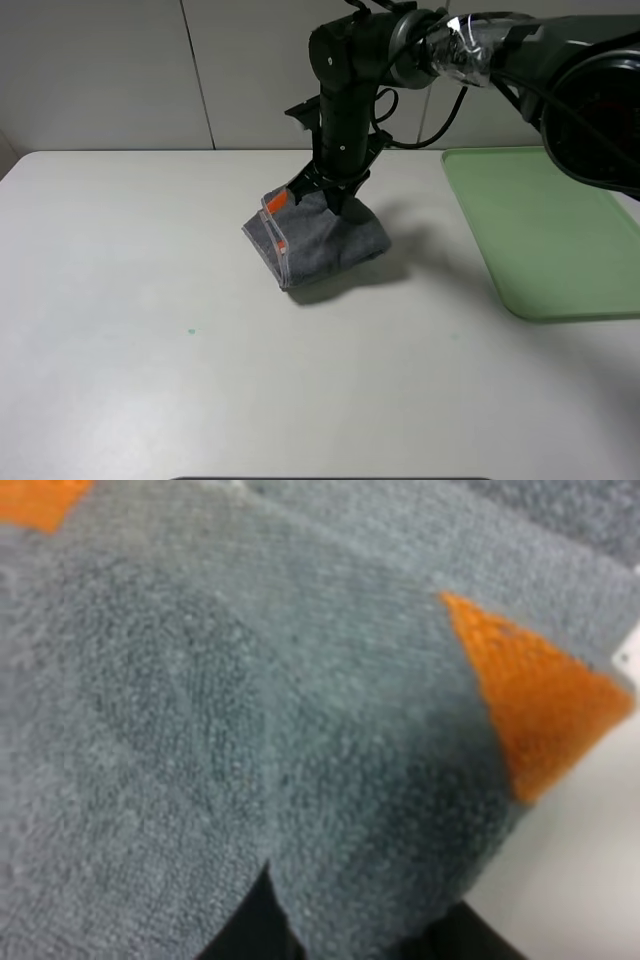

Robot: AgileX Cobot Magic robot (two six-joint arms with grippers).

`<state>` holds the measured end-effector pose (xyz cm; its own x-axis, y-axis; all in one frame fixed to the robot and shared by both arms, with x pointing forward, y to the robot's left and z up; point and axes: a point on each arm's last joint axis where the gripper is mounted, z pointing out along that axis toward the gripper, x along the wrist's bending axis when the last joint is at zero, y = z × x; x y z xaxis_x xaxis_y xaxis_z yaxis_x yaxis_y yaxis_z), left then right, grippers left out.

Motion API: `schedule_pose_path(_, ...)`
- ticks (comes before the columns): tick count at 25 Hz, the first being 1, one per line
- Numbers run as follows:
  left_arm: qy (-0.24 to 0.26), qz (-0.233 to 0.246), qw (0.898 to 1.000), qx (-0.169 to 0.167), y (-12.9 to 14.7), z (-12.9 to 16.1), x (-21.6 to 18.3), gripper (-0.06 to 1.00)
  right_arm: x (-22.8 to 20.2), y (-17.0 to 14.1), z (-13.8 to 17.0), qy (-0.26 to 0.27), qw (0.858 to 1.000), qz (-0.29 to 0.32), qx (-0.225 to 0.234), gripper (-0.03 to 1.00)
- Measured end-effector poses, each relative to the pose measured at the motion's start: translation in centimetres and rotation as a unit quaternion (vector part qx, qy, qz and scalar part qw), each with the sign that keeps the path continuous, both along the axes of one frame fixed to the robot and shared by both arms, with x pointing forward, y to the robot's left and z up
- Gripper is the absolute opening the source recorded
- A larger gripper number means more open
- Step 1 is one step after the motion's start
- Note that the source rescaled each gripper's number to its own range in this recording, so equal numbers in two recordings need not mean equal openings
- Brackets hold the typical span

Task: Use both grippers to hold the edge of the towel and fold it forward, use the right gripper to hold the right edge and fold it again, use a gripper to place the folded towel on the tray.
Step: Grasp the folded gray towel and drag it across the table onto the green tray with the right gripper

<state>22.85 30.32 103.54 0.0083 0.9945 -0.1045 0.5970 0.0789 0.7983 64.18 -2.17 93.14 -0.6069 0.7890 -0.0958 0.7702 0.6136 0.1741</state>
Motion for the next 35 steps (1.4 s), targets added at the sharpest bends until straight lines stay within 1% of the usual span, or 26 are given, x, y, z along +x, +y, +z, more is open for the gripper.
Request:
schedule_pose_path(5, 0.0, 0.0, 1.0, 0.0, 0.0, 0.0, 0.0, 1.0, 0.6, -0.8, 0.3, -0.005, 1.0, -0.004, -0.015, 0.16)
schedule_pose_path(15, 0.0, 0.0, 1.0, 0.0, 0.0, 0.0, 0.0, 1.0, 4.4, -8.2, 0.3, 0.002, 0.996, -0.089, -0.022, 0.16)
schedule_pose_path(25, 0.0, 0.0, 1.0, 0.0, 0.0, 0.0, 0.0, 1.0, 6.6, -14.7, 0.3, 0.008, 0.987, -0.155, -0.039, 0.16)
schedule_pose_path(26, 0.0, 0.0, 1.0, 0.0, 0.0, 0.0, 0.0, 1.0, 6.6, -14.7, 0.3, 0.008, 0.987, -0.155, -0.039, 0.16)
schedule_pose_path(27, 0.0, 0.0, 1.0, 0.0, 0.0, 0.0, 0.0, 1.0, 6.9, -15.9, 0.4, 0.007, 0.985, -0.166, -0.043, 0.16)
schedule_pose_path(35, 0.0, 0.0, 1.0, 0.0, 0.0, 0.0, 0.0, 1.0, 7.9, -21.3, 0.5, 0.004, 0.975, -0.212, -0.064, 0.16)
